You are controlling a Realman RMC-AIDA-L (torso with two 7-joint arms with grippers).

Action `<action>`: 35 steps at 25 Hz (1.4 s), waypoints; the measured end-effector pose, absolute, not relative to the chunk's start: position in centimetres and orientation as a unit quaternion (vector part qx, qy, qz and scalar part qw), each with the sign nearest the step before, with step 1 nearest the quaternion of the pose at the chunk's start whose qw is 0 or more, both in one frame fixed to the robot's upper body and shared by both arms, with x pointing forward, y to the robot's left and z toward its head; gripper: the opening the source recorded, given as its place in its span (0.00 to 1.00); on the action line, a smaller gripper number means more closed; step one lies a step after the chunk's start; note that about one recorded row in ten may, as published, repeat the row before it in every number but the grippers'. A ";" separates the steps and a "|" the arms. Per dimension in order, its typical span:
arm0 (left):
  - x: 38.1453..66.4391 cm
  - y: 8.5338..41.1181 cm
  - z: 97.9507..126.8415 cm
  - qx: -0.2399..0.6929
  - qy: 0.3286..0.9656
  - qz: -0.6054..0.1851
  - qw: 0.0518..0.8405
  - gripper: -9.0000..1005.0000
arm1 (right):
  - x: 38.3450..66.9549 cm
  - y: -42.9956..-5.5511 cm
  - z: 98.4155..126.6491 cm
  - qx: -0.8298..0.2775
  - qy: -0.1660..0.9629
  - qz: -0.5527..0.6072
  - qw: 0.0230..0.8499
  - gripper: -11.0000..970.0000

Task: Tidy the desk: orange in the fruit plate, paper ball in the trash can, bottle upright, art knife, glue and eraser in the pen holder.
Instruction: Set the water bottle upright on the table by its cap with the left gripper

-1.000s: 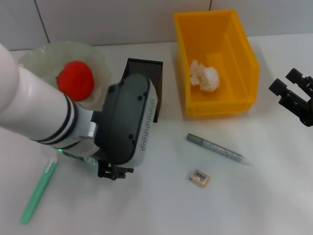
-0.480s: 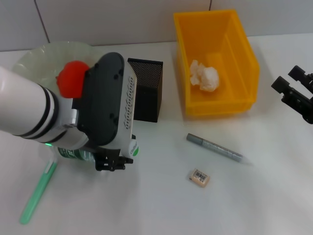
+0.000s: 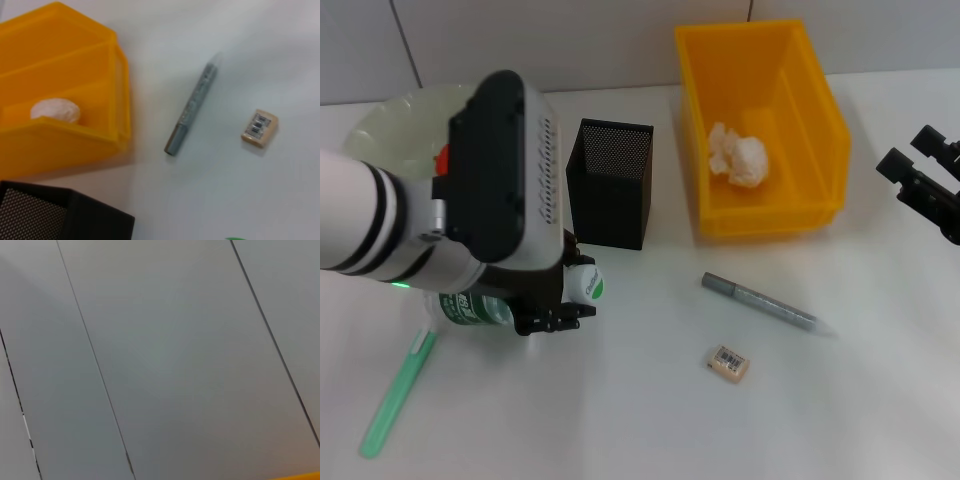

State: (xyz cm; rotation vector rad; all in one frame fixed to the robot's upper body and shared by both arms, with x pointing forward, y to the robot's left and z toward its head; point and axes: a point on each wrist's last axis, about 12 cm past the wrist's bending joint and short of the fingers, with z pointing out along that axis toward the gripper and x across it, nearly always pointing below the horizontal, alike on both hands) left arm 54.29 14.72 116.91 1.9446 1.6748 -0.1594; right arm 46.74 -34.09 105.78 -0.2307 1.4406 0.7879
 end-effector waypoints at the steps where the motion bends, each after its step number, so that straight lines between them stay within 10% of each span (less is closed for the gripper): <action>1: 54.3 15.0 116.9 0.720 0.629 -0.064 0.286 0.45 | 46.8 -34.1 105.8 -0.103 0.640 0.350 0.676 0.83; 35: 54.8 19.8 116.6 0.575 0.682 -0.148 0.427 0.45 | 47.5 -33.9 106.1 -0.110 0.641 0.355 0.672 0.83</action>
